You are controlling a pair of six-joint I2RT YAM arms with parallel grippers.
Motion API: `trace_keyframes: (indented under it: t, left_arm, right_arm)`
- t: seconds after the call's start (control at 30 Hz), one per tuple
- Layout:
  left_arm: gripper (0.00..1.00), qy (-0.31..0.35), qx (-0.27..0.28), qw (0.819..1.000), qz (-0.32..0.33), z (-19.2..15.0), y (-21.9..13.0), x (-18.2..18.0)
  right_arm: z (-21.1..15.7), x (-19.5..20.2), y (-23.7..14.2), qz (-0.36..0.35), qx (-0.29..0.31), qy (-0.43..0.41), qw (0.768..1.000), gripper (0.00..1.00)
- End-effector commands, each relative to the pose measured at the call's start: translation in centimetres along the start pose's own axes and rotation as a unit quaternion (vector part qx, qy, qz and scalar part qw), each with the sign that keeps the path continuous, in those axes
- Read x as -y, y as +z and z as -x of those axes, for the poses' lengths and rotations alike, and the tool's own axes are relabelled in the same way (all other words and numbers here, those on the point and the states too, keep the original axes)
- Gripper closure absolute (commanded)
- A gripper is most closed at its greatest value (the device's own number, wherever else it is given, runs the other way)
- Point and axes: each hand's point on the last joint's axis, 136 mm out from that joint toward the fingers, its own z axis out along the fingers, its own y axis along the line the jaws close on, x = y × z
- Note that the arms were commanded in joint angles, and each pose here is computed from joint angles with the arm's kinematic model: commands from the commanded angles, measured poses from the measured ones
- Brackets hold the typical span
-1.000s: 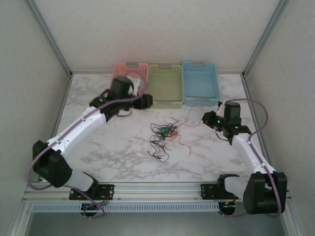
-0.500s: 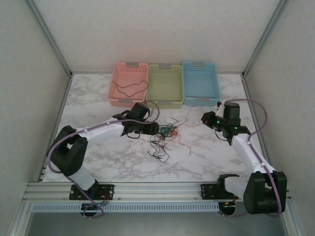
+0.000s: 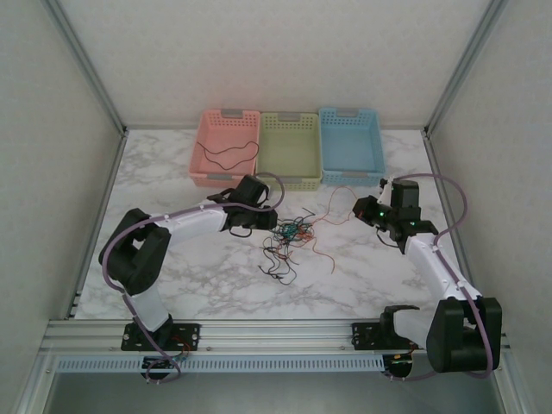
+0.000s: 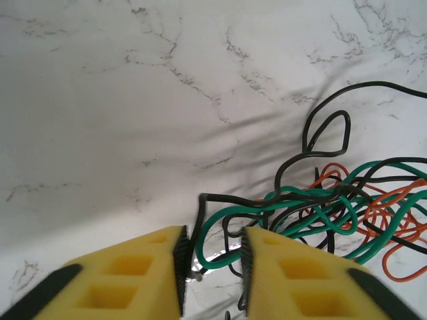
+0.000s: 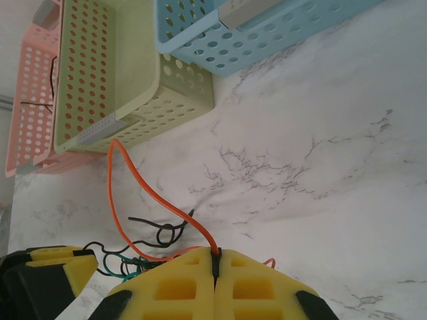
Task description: Untangle the cables
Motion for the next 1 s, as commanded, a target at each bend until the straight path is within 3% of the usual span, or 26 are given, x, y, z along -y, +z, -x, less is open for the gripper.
trace_keyframes:
  t: [0.0, 0.13, 0.33, 0.43, 0.53, 0.77, 0.97]
  left_arm:
    - [0.82, -0.004, 0.005, 1.000, -0.015, 0.4, -0.4, 0.3]
    - [1.00, -0.004, 0.015, 1.000, -0.008, 0.7, -1.3, -0.2]
    - [1.00, -0.010, 0.052, 0.997, 0.047, 2.0, -5.6, -2.6]
    - [1.00, -0.030, 0.081, 0.993, 0.087, 2.4, -9.7, -5.0]
    - [1.00, -0.055, 0.124, 0.983, 0.128, 2.6, -15.0, -7.4]
    - [1.00, -0.083, 0.225, 0.947, 0.213, 1.8, -27.0, -11.1]
    - [1.00, -0.079, 0.258, 0.931, 0.248, 0.7, -32.3, -11.6]
  right_arm:
    - [-0.4, 0.4, 0.4, -0.009, -0.006, -0.007, 1.000, 1.00]
    - [-0.5, 0.5, 0.4, -0.010, -0.007, -0.006, 1.000, 1.00]
    - [-0.3, 0.8, 0.1, -0.026, -0.004, -0.006, 1.000, 1.00]
    - [-0.1, 2.4, -0.4, -0.073, 0.008, -0.004, 0.997, 1.00]
    - [0.3, 7.5, -2.4, -0.206, 0.039, 0.020, 0.978, 1.00]
    - [0.7, 9.7, -3.1, -0.233, 0.063, 0.061, 0.969, 1.00]
    - [0.4, 10.6, -2.9, -0.249, 0.058, 0.072, 0.964, 1.00]
